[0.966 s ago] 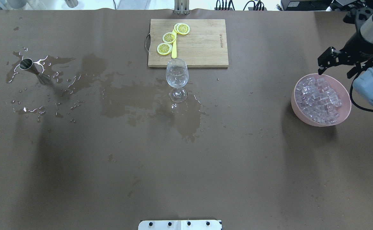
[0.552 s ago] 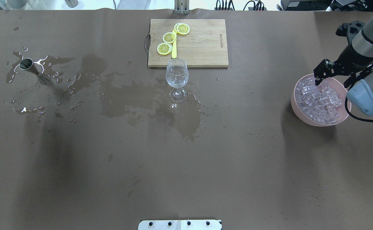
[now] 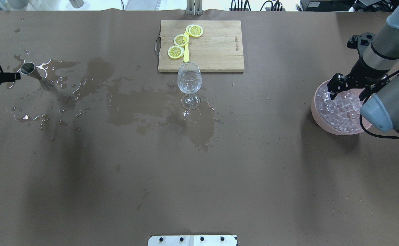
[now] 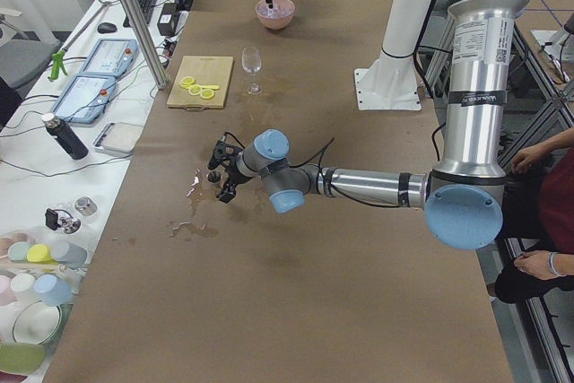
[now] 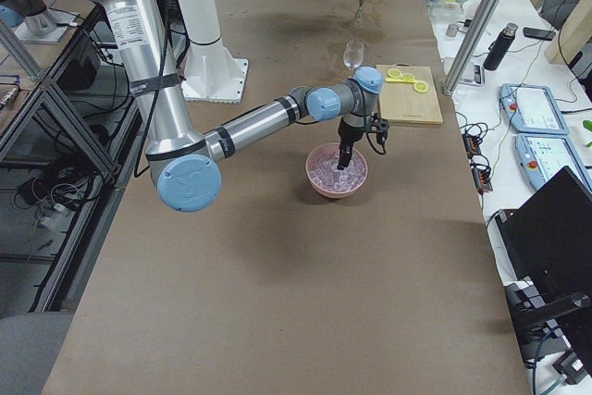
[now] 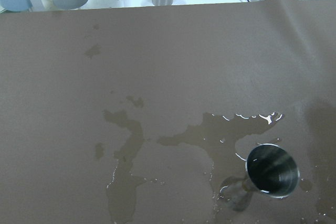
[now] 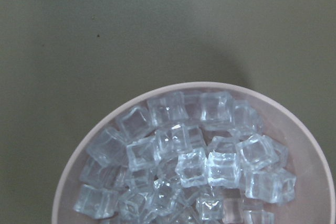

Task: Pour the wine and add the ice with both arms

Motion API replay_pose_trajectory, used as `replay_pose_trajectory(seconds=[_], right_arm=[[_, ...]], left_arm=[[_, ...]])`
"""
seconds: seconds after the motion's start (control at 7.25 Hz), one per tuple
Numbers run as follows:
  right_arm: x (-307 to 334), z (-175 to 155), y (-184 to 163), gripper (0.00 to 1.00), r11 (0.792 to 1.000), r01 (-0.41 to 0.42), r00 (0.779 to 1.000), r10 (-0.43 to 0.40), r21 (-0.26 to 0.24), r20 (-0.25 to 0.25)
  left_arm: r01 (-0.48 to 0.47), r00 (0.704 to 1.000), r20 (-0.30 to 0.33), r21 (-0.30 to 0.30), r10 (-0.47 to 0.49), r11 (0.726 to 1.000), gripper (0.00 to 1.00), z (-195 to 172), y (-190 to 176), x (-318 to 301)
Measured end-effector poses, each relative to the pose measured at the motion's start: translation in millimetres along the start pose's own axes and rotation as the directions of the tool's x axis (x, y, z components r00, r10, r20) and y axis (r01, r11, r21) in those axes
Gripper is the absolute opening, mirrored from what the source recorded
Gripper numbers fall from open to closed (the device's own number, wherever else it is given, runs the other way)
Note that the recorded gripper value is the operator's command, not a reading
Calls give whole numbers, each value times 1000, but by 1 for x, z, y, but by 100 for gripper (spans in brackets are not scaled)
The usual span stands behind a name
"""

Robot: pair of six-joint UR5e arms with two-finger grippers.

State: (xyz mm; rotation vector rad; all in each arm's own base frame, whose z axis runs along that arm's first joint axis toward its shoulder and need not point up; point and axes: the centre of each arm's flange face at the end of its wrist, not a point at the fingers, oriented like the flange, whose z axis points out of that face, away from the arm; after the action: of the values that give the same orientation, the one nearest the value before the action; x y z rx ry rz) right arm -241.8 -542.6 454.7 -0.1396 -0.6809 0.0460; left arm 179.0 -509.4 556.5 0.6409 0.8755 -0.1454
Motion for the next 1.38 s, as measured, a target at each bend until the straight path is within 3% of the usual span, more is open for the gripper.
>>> replay_pose_trajectory(seconds=[0.41, 0.97, 1.38], right_arm=[[-4, 18, -3, 84, 1000, 1, 1000, -1, -23, -25], [-16, 31, 0, 84, 999, 22, 999, -24, -32, -43], [-21, 41, -3, 84, 999, 15, 998, -18, -47, -54]], left_arm=[[13, 1000, -5, 36, -13, 999, 98, 20, 25, 35], [3, 999, 40, 72, -6, 997, 98, 44, 35, 19], [7, 999, 35, 93, -10, 996, 98, 64, 36, 11]])
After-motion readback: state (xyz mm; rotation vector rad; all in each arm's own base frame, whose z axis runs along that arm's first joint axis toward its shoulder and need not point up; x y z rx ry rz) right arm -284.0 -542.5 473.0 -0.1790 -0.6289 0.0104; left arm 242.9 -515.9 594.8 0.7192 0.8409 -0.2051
